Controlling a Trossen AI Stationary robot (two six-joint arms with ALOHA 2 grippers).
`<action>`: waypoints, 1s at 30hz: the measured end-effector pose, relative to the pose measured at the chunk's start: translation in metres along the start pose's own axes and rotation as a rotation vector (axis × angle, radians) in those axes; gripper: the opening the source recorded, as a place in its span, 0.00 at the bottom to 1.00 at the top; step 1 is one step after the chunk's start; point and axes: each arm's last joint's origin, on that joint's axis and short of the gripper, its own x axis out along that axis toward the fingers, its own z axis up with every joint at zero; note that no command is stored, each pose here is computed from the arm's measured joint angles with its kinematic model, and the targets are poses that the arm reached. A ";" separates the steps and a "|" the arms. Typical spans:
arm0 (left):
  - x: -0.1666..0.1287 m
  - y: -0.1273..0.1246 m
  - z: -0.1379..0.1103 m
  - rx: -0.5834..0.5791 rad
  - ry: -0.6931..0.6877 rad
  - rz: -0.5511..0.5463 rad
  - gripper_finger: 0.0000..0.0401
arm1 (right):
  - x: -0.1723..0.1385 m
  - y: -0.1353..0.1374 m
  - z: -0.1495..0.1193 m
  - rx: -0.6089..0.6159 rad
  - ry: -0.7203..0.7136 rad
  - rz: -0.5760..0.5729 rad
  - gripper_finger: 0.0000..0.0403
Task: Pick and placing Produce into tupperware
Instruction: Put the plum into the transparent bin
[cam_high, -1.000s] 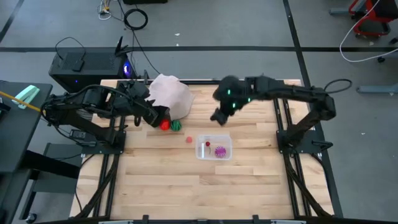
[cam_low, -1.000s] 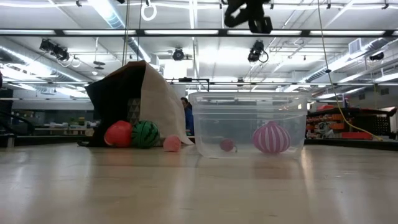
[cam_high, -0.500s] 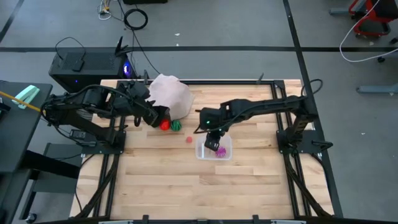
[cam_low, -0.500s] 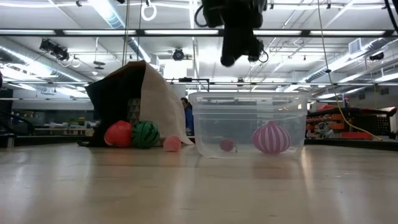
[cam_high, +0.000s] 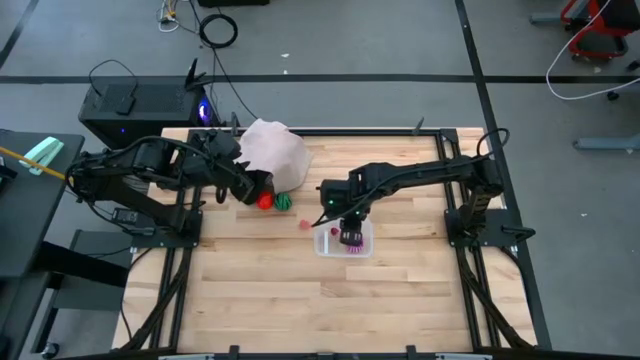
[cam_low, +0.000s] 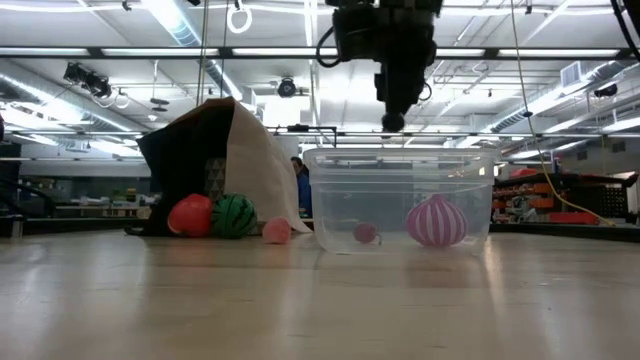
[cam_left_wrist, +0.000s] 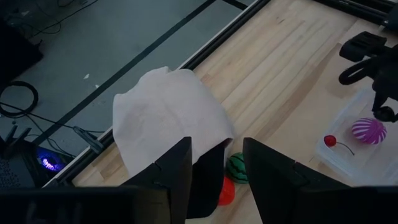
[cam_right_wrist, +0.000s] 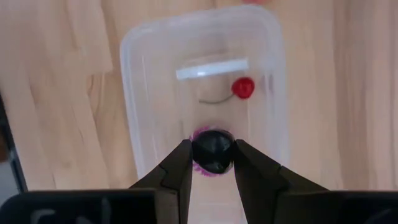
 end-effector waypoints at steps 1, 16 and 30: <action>0.000 0.000 0.000 0.000 0.000 0.000 0.37 | 0.000 0.000 -0.001 -0.011 0.008 0.005 0.27; 0.000 0.000 0.000 0.000 0.000 0.000 0.38 | 0.012 -0.003 -0.004 -0.125 0.034 -0.012 0.27; 0.000 0.000 0.000 0.000 0.000 0.001 0.37 | 0.040 -0.012 -0.017 -0.083 0.082 -0.032 0.27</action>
